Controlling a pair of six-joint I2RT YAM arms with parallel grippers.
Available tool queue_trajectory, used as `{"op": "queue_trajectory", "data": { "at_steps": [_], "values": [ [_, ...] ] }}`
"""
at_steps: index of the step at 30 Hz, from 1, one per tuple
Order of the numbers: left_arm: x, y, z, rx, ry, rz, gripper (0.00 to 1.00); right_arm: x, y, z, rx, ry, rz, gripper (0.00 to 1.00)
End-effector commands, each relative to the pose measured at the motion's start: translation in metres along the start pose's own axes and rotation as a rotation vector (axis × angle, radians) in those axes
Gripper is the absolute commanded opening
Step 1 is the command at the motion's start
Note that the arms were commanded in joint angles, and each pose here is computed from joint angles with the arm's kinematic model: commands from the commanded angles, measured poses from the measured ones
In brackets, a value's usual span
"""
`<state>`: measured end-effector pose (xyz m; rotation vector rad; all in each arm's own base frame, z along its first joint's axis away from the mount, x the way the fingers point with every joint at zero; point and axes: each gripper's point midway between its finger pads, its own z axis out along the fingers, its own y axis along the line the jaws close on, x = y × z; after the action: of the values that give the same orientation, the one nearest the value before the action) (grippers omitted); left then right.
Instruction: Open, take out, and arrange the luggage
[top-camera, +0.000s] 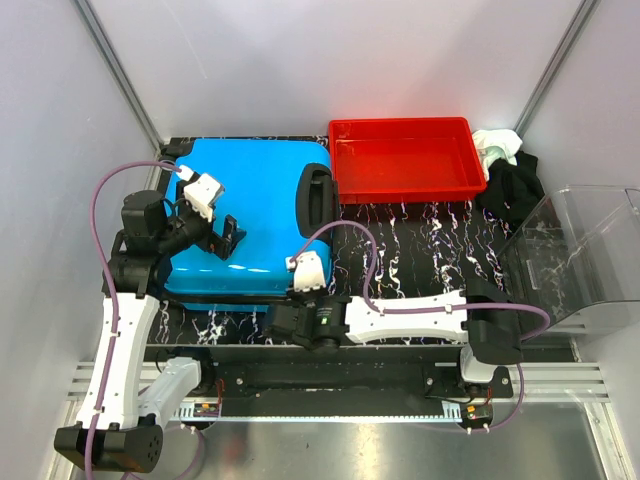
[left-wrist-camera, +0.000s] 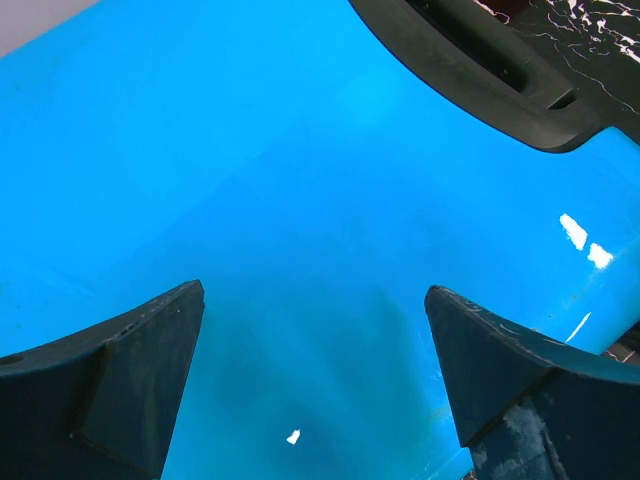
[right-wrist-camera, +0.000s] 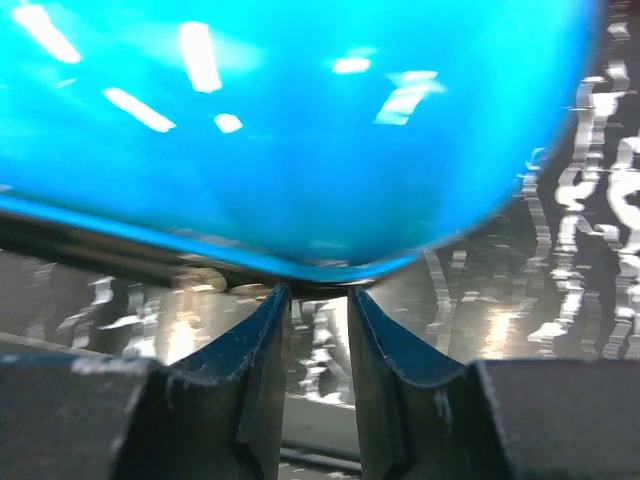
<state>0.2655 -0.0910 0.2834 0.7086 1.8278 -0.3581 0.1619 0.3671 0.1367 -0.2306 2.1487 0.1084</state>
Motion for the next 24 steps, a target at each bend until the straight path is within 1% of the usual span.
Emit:
{"op": "queue_trajectory", "data": {
  "at_steps": [1, 3, 4, 5, 6, 7, 8, 9, 12, 13, 15, 16, 17, 18, 21, 24],
  "values": [
    [-0.012, -0.001, 0.000, 0.011, -0.043, 0.035, 0.98, -0.013, -0.038, -0.001, 0.078, -0.043, 0.021, 0.34],
    [-0.013, -0.001, -0.001, 0.010, -0.045, 0.036, 0.98, -0.013, -0.041, -0.001, 0.077, -0.039, 0.026, 0.34],
    [-0.012, -0.001, 0.000, 0.012, -0.044, 0.036, 0.98, -0.015, -0.035, -0.003, 0.045, -0.040, 0.036, 0.34],
    [-0.013, -0.001, -0.001, 0.013, -0.046, 0.035, 0.98, -0.015, -0.032, -0.003, 0.026, -0.039, -0.014, 0.34],
    [-0.013, -0.001, 0.000, 0.015, -0.047, 0.033, 0.98, -0.017, -0.028, -0.004, 0.003, -0.040, -0.028, 0.34],
    [-0.014, -0.002, -0.001, 0.014, -0.048, 0.033, 0.98, -0.017, -0.016, -0.005, -0.042, -0.045, -0.029, 0.35],
    [-0.015, -0.002, -0.001, 0.013, -0.050, 0.035, 0.98, -0.015, -0.013, -0.006, -0.063, -0.045, -0.073, 0.36],
    [-0.014, -0.001, -0.001, 0.012, -0.050, 0.036, 0.98, -0.014, -0.009, -0.007, -0.082, -0.044, -0.084, 0.36],
    [-0.014, 0.000, -0.002, 0.005, -0.048, 0.040, 0.98, -0.003, 0.005, -0.009, -0.199, -0.027, -0.085, 0.40],
    [-0.013, -0.001, -0.002, 0.006, -0.046, 0.040, 0.98, 0.000, 0.012, -0.013, -0.276, -0.034, -0.040, 0.43],
    [-0.013, -0.002, -0.002, 0.011, -0.048, 0.040, 0.98, -0.005, 0.015, -0.018, -0.341, -0.043, 0.025, 0.47],
    [-0.013, -0.002, -0.001, 0.013, -0.047, 0.038, 0.98, -0.002, 0.015, -0.016, -0.359, -0.053, 0.041, 0.51],
    [-0.013, -0.003, -0.001, 0.020, -0.049, 0.036, 0.98, -0.003, 0.015, -0.017, -0.374, -0.064, 0.043, 0.57],
    [-0.014, -0.003, -0.002, 0.019, -0.052, 0.035, 0.98, -0.006, 0.016, -0.019, -0.392, -0.075, 0.055, 0.59],
    [-0.016, -0.005, -0.002, 0.027, -0.059, 0.032, 0.98, -0.004, 0.018, -0.009, -0.391, -0.060, 0.103, 0.60],
    [-0.017, -0.005, -0.003, 0.026, -0.063, 0.031, 0.98, -0.005, 0.018, -0.001, -0.373, -0.046, 0.165, 0.56]
  ]
}}
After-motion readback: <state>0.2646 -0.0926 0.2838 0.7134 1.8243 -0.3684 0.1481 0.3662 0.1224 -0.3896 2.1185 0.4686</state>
